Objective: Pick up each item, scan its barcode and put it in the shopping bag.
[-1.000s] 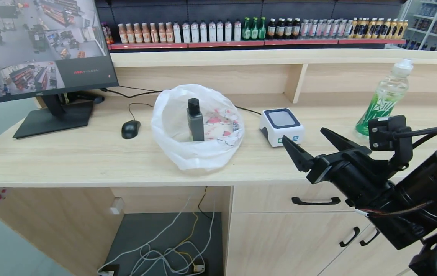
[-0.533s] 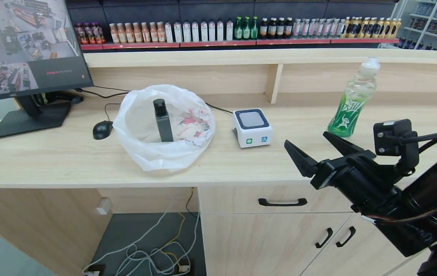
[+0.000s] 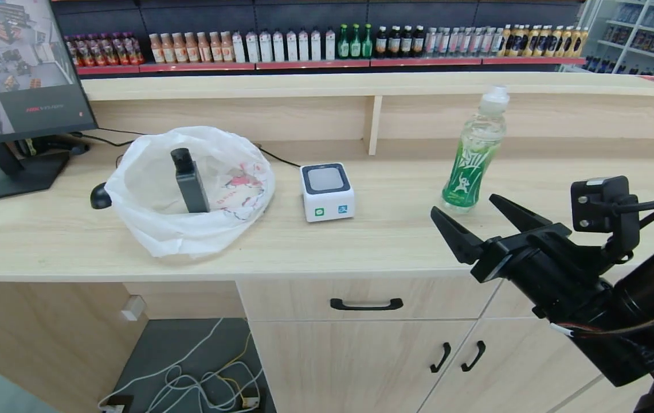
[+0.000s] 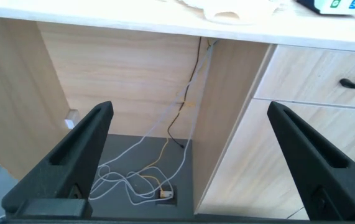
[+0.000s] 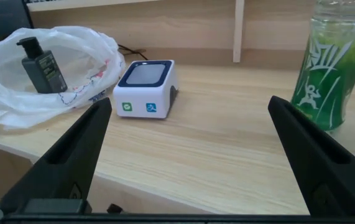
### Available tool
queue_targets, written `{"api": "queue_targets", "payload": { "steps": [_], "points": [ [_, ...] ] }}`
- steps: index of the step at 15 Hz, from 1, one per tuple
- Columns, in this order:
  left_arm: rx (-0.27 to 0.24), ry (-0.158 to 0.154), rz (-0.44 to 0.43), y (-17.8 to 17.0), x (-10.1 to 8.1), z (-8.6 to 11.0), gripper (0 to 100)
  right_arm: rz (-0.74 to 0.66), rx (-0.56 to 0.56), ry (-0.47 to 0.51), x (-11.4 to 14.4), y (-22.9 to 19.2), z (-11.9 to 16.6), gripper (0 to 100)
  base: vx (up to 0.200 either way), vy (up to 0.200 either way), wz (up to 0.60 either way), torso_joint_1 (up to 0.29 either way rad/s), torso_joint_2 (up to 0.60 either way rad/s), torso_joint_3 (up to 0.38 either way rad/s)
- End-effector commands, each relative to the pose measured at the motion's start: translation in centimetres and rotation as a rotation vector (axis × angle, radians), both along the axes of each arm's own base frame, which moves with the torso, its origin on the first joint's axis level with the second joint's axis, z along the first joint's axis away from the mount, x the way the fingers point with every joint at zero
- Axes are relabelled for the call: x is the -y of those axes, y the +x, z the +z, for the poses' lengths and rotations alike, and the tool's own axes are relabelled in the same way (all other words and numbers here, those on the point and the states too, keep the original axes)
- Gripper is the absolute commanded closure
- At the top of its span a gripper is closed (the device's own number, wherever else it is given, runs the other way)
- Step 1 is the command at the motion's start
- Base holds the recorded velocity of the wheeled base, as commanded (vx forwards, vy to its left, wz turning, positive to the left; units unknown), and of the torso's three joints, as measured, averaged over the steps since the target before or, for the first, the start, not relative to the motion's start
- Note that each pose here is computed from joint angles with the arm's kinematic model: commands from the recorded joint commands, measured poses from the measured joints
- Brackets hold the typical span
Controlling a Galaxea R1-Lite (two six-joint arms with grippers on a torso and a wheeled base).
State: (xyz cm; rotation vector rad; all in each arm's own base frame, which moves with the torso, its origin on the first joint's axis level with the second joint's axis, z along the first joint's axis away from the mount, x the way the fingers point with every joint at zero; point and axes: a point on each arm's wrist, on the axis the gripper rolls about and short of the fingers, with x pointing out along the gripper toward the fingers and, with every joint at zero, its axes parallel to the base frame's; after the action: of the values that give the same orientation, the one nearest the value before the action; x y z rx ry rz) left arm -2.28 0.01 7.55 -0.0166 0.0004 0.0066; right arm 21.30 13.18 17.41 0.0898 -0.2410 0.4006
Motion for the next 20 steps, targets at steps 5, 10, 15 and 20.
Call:
{"api": "queue_targets", "payload": {
  "steps": [5,10,15,20],
  "points": [
    [0.0,0.001,0.001,0.0,0.0,0.0,0,-0.001,-0.001,-0.001,0.0,0.1,0.0,0,0.0,-0.16,0.0,0.0,0.0,-0.002],
    [0.0,0.004,0.001,0.0,0.0,0.0,0,-0.004,-0.006,-0.004,-0.1,0.3,-0.2,0,0.0,0.0,0.0,0.0,0.0,0.0],
    [0.0,0.001,0.001,0.0,0.0,0.0,0,-0.058,-0.021,-0.013,0.8,1.5,-0.7,0,0.08,0.0,0.0,0.0,0.0,0.001],
    [0.0,0.003,0.001,0.0,0.0,0.0,0,-0.076,-0.006,-0.009,0.6,2.7,-0.5,0,0.04,0.0,0.0,-0.003,0.0,0.001]
  ]
}}
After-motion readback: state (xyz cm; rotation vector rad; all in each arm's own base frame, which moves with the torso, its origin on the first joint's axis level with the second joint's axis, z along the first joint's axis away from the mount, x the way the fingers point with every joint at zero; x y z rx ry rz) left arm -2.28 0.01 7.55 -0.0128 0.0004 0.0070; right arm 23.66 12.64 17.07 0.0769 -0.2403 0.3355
